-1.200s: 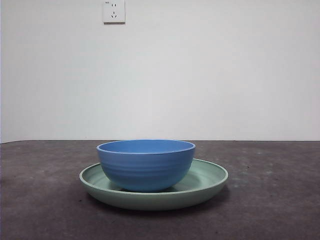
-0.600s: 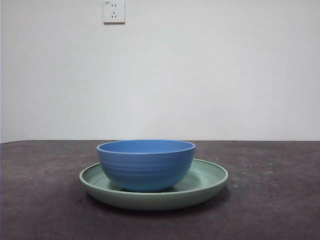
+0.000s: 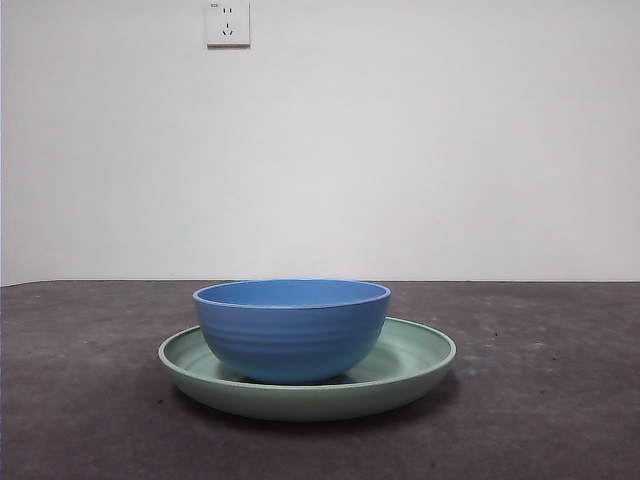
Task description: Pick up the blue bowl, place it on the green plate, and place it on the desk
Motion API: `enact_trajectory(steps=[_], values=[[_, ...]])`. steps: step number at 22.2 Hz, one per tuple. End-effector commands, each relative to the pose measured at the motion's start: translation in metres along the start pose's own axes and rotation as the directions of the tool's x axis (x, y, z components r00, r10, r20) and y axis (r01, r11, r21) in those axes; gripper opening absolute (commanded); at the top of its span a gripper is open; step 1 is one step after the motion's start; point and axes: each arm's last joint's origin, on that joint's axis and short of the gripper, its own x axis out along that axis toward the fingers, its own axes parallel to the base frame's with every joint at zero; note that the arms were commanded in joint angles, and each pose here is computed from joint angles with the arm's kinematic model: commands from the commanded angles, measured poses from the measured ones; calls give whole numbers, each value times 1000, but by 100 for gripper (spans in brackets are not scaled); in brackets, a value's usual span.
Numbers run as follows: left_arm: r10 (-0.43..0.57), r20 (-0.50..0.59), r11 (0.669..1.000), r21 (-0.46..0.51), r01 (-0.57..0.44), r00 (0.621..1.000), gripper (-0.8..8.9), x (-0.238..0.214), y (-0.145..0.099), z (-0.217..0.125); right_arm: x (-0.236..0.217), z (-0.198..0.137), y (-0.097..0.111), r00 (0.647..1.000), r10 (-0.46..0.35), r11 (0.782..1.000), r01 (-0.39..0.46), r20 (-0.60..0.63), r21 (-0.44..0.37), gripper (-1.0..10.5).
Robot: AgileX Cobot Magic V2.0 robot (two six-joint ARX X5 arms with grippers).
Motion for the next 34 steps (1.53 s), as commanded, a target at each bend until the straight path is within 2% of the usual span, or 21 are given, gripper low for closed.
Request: enact_trajectory(steps=[1, 16, 18, 19, 21, 23, 26, 30, 34], values=[[-3, -29, 1000, 14, 3, 1000, 15, 2, 1, -8, -3, 4, 1, 1000, 8, 1000, -8, 23, -3, 20], [-3, -29, 1000, 14, 3, 1000, 15, 2, 1, -7, -3, 4, 1, 1000, 8, 1000, -8, 25, -10, 20], [-3, -29, 1000, 14, 3, 1000, 15, 2, 1, -7, -3, 4, 0, 1000, -7, 1000, 7, 27, -8, 20], [-3, -29, 1000, 14, 3, 1000, 15, 2, 1, -7, -3, 4, -1, 999, -34, 998, 35, 34, -45, 20], [-3, -29, 1000, 14, 3, 1000, 15, 2, 1, -7, 0, 9, -5, 988, -102, 993, 108, 116, -43, 20], [-3, -29, 1000, 14, 3, 1000, 15, 2, 1, -7, 9, 10, -13, 946, -183, 980, 196, 266, -22, 20], [-3, -29, 1000, 14, 3, 1000, 15, 2, 1, -7, 37, -13, -30, 860, -282, 954, 298, 425, 28, 20], [-3, -29, 1000, 14, 3, 1000, 15, 2, 1, -7, 74, -57, -52, 766, -380, 915, 392, 519, 91, 20], [-3, -29, 1000, 14, 3, 1000, 15, 2, 1, -7, 101, -79, -66, 714, -406, 899, 424, 571, 109, 20]])
